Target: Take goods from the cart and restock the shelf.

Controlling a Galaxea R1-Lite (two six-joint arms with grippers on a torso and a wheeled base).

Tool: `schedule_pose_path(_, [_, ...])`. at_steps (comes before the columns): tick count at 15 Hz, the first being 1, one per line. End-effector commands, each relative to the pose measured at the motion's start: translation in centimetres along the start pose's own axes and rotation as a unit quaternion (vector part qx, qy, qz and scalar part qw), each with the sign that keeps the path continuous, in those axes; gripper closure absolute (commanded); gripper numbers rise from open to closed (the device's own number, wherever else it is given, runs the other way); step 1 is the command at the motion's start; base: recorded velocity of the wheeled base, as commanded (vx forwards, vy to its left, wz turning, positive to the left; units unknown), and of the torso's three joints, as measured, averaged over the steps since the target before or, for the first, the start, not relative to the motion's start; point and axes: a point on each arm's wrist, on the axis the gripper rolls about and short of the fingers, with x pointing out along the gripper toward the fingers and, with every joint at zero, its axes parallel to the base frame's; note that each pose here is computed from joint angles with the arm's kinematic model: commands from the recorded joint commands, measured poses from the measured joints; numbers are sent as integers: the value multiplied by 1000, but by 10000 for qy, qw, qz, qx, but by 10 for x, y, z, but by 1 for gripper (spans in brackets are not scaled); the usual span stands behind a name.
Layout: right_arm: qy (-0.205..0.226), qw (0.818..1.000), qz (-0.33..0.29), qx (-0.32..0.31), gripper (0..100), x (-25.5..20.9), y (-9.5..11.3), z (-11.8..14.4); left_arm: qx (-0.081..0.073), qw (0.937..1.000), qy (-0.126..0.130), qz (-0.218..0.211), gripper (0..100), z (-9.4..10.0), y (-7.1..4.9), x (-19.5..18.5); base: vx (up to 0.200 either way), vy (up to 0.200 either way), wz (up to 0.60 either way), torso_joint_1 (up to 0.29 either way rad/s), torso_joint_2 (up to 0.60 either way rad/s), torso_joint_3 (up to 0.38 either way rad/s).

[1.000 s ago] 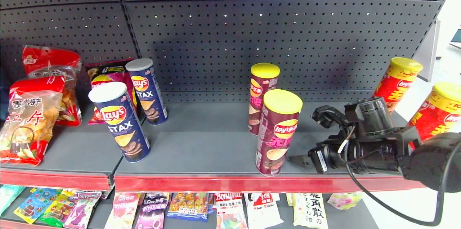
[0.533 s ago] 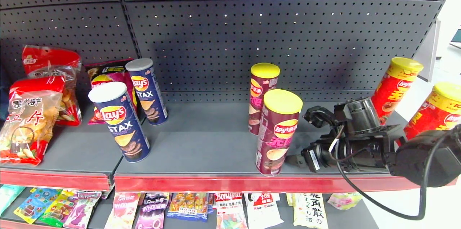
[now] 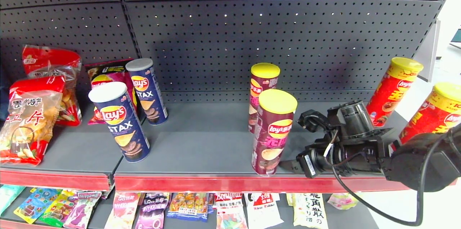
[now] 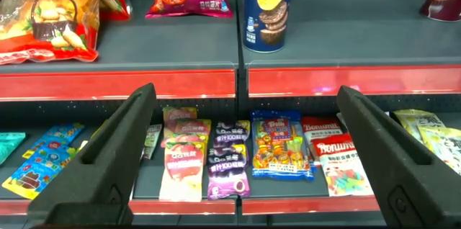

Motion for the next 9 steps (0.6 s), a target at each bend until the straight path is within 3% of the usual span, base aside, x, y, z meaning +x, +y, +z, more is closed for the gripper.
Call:
schedule_pose_path(1, [-7, 10000, 64, -54, 0, -1, 6, 0, -1, 10000, -2, 0, 0, 0, 0, 0, 0, 0, 0, 0, 0, 0])
schedule_pose_path(9, [-60, 9998, 152, -139, 0, -4, 13, 1, -1, 10000, -2, 8, 0, 0, 0, 0, 0, 0, 0, 0, 0, 0])
